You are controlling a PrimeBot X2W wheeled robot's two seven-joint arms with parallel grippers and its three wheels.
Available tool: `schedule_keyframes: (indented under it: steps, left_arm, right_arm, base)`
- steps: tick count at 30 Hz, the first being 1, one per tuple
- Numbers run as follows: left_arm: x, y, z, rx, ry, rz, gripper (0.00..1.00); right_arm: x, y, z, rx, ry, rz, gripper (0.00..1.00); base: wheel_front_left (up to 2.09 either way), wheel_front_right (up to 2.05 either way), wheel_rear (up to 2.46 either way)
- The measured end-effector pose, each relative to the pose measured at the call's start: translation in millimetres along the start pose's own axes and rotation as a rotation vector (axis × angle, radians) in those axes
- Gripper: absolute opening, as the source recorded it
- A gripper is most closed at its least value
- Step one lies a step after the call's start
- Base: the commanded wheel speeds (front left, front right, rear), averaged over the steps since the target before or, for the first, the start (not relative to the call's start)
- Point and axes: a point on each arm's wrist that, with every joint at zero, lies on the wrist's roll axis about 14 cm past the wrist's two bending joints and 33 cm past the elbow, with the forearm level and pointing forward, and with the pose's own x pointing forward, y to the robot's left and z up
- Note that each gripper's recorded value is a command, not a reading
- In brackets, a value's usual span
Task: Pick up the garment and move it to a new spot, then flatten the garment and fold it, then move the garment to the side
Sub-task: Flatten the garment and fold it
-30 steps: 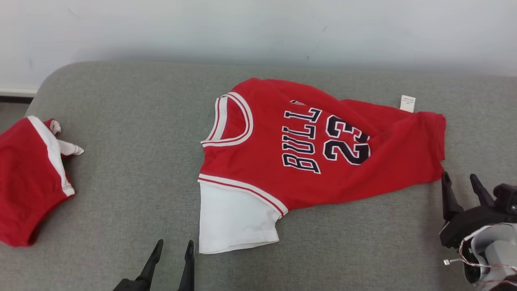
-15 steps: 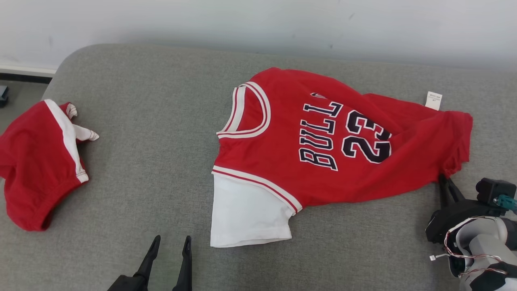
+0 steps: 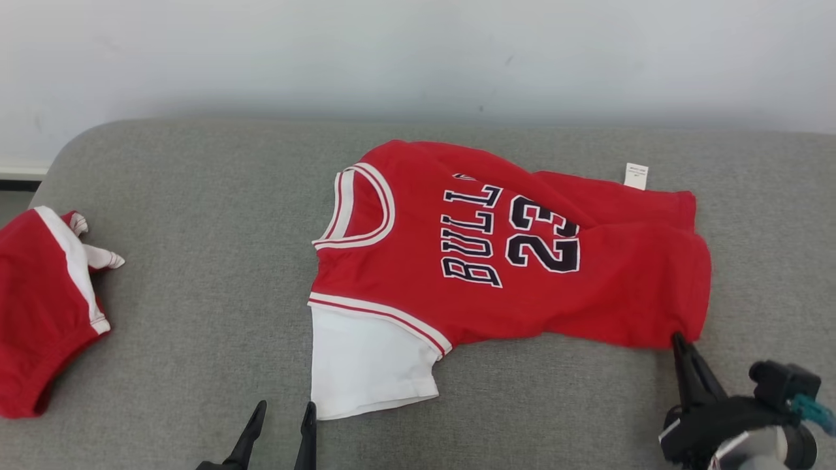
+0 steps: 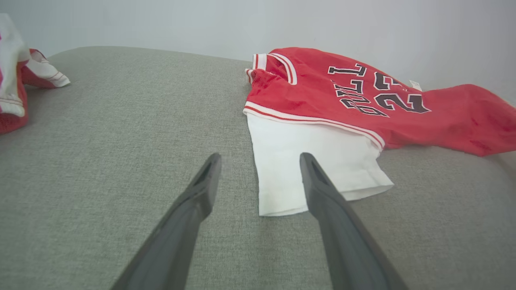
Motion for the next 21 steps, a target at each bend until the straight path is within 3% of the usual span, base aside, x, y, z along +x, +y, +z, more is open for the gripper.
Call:
schedule_keyframes:
  steps: [10,11,12,13,21]
  left_arm:
    - [0,-9,4,0.0,-0.014,-0.032,1.0]
    - [0,-9,4,-0.001,-0.014,-0.032,1.0]
    - [0,-9,3,-0.001,-0.012,-0.032,1.0]
    - [-1,-9,3,-0.001,-0.011,-0.032,1.0]
    - [-2,-6,4,-0.001,-0.014,-0.024,1.0]
  right_arm:
    - [-64,-5,-21,0.116,0.085,-0.059,0.0]
    - [-70,-6,-23,0.124,0.104,-0.07,0.08]
    - [-74,-7,-24,0.12,0.118,-0.077,0.61]
    - [-77,-9,-24,0.107,0.124,-0.084,1.0]
    - [-82,-8,6,0.014,0.065,-0.093,1.0]
  base:
    - [0.0,0.0,0.0]
    - [0.0,0.0,0.0]
    - [0.0,0.0,0.0]
    - [0.0,0.0,0.0]
    - [0.0,0.0,0.0]
